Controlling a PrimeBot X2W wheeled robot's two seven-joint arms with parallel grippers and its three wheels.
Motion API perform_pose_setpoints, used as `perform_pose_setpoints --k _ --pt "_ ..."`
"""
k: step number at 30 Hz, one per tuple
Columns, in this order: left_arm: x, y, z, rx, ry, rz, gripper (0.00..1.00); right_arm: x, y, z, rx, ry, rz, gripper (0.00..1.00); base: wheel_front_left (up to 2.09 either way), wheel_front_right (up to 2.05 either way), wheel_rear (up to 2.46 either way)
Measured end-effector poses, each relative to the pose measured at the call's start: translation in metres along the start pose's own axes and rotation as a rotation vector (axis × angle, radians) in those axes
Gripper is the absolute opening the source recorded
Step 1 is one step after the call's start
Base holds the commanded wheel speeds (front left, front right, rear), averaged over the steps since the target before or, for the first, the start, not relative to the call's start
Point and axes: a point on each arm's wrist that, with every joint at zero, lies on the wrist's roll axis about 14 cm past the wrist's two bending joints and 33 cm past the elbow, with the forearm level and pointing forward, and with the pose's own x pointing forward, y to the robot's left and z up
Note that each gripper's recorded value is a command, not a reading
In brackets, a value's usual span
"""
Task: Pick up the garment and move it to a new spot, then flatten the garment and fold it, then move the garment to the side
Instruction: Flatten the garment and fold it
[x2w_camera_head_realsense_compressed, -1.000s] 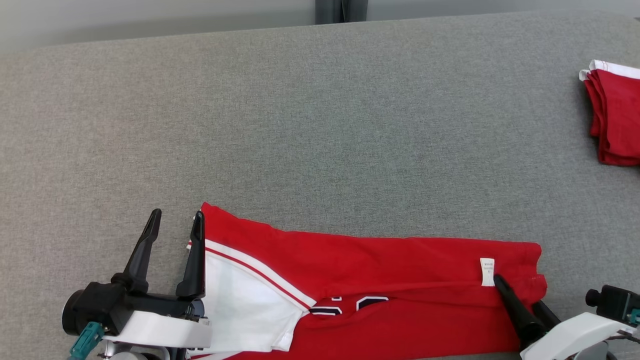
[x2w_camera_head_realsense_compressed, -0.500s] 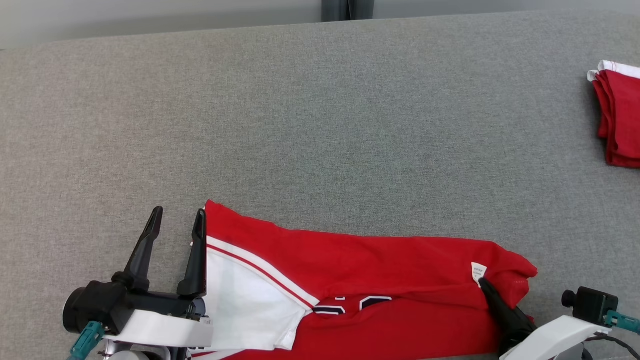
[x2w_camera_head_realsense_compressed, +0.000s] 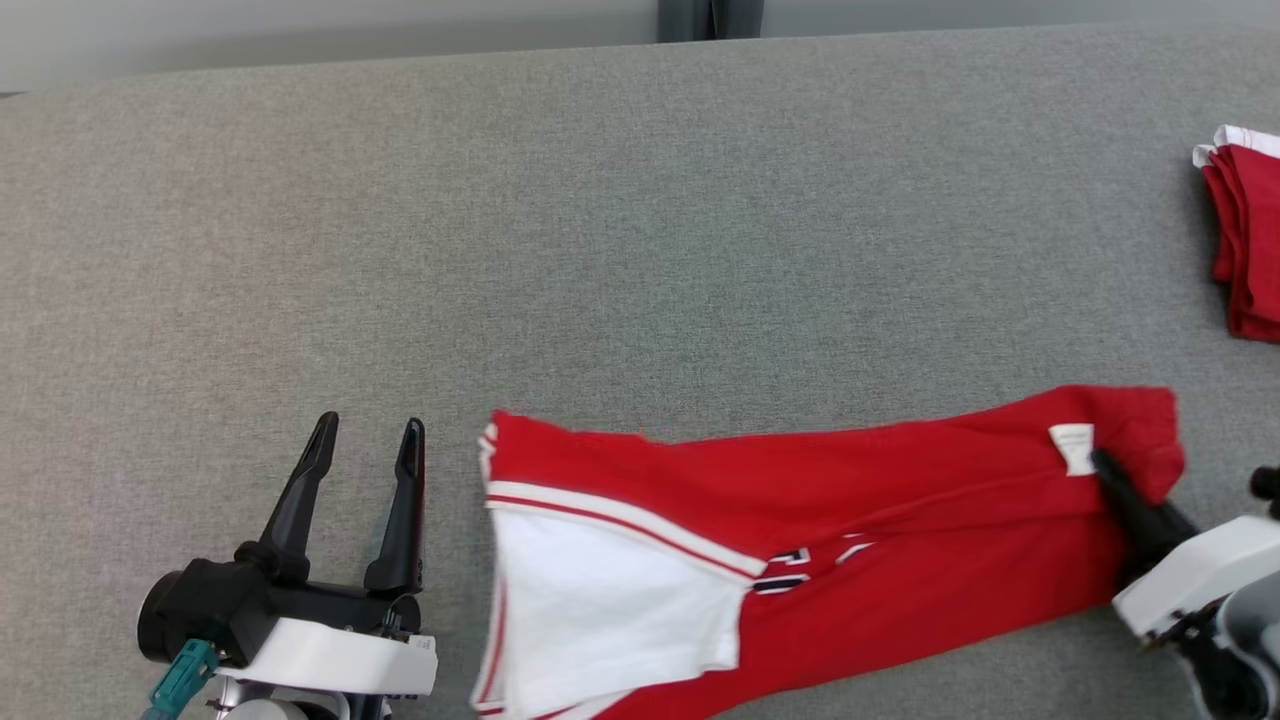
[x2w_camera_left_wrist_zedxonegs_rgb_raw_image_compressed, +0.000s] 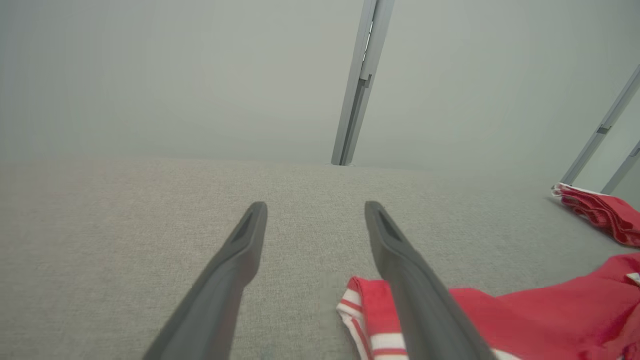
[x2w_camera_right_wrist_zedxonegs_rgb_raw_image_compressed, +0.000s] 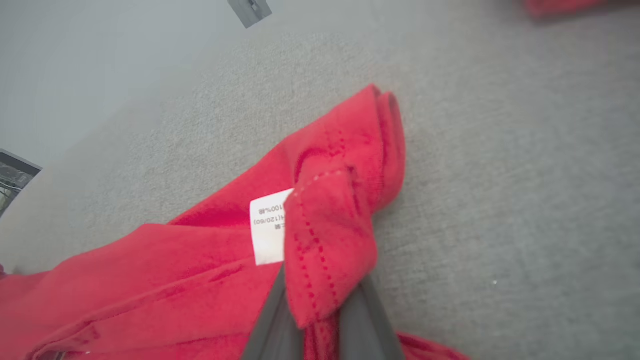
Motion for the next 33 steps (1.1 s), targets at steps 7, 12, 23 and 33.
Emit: perform_pose_setpoints --k 7,12,23,33 --pt "-0.003 0.003 0.001 -0.004 -0.001 0.011 1.00 0.012 -0.035 0.046 -0.161 -0.018 -0.080 0.00 0.00 0.00 0.00" --pt "-0.005 0.007 0.003 -0.003 -0.005 0.024 1.00 0.016 -0.060 0.076 -0.198 -0.046 -0.159 0.00 0.00 0.00 0.00" --pt "-0.011 0.005 0.006 -0.019 -0.010 0.026 1.00 0.024 -0.053 0.074 -0.406 0.037 -0.137 0.00 0.00 0.00 0.00" --pt "-0.019 -0.003 0.012 -0.040 -0.026 0.011 1.00 0.005 -0.021 0.058 -0.496 0.113 -0.035 0.00 0.00 0.00 0.00"
